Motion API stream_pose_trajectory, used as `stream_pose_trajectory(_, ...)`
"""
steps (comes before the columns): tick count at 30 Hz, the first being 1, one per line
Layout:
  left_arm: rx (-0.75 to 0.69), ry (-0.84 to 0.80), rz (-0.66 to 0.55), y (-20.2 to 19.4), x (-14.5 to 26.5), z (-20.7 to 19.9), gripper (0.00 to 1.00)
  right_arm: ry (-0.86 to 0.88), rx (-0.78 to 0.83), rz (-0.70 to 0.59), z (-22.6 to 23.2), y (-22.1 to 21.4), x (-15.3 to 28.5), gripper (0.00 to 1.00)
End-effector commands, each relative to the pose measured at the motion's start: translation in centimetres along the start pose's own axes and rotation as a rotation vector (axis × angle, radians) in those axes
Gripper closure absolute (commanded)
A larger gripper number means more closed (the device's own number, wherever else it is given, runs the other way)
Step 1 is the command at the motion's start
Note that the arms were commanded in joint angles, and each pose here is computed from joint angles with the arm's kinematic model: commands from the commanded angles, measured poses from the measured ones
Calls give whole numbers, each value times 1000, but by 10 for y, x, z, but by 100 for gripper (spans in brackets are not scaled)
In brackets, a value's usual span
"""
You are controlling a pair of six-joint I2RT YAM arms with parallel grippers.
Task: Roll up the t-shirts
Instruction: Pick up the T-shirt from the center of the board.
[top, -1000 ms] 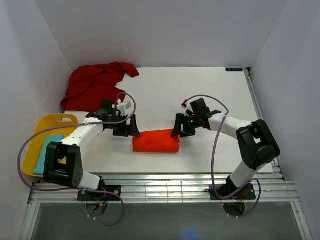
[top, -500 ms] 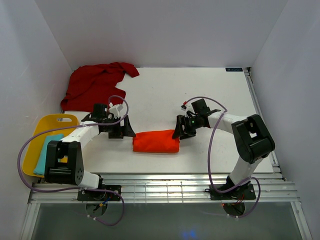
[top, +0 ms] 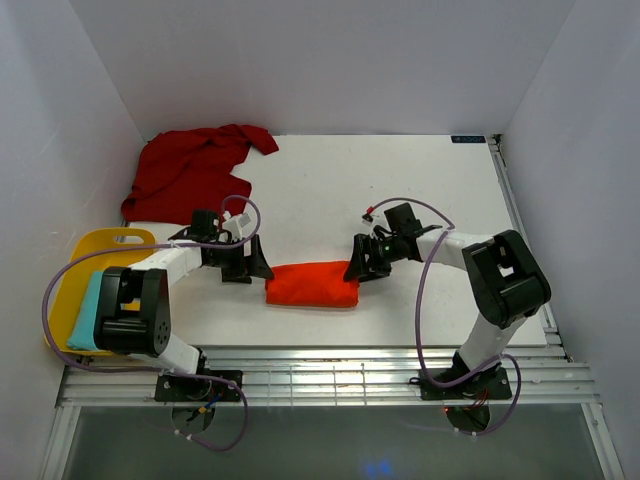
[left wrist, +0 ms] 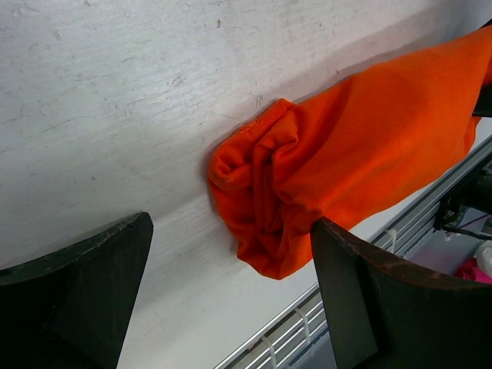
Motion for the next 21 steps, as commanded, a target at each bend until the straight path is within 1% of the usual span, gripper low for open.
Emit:
stream_pose_trajectory(1, -12, -14, -15, 2, -1, -6, 7, 21, -5, -42, 3, -3, 3, 35)
stream_pose_trajectory(3, -2, -40, -8, 0, -5, -9, 7, 22, -46, -47, 0, -8, 0, 36)
stream_pose_trajectory(4, -4, -52, 0, -2, -7, -11, 7, 33, -38, -69, 1, -4, -1, 36)
stream_pose_trajectory(10, 10, -103, 40, -13, -16, -20, 9, 19, -53, -95, -1, -3, -1, 36)
stream_pose_trajectory(12, 26, -107, 50, -17, -21, -21, 10, 15, -58, -93, -2, -1, -2, 36)
stream_pose_trajectory(14, 54, -64, 62, -22, -25, -13, 11, 16, -59, -95, -1, 2, -4, 36)
stream_pose_trajectory(16, 59, -37, 62, -21, -28, -8, 14, 17, -63, -94, -1, 4, -6, 36)
stream_pose_trajectory(19, 71, -47, 67, -18, -31, -7, 19, 22, -68, -84, -2, 4, -9, 37)
stream_pose_trajectory(20, 84, -51, 76, -19, -34, -6, 24, 24, -69, -80, -2, 3, -9, 37)
stream_pose_trajectory(21, 87, -51, 76, -19, -35, -5, 27, 25, -71, -74, -4, 2, -11, 37)
Point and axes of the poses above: each gripper's point midway between its finger pads, its own x axis back along the fingers, its own z axis along the line the jaws close on, y = z × x, the point moved 3 cm from there along x, back along the fingers, and after that the axes turned 10 degrees about -x, right-handed, at the moved point
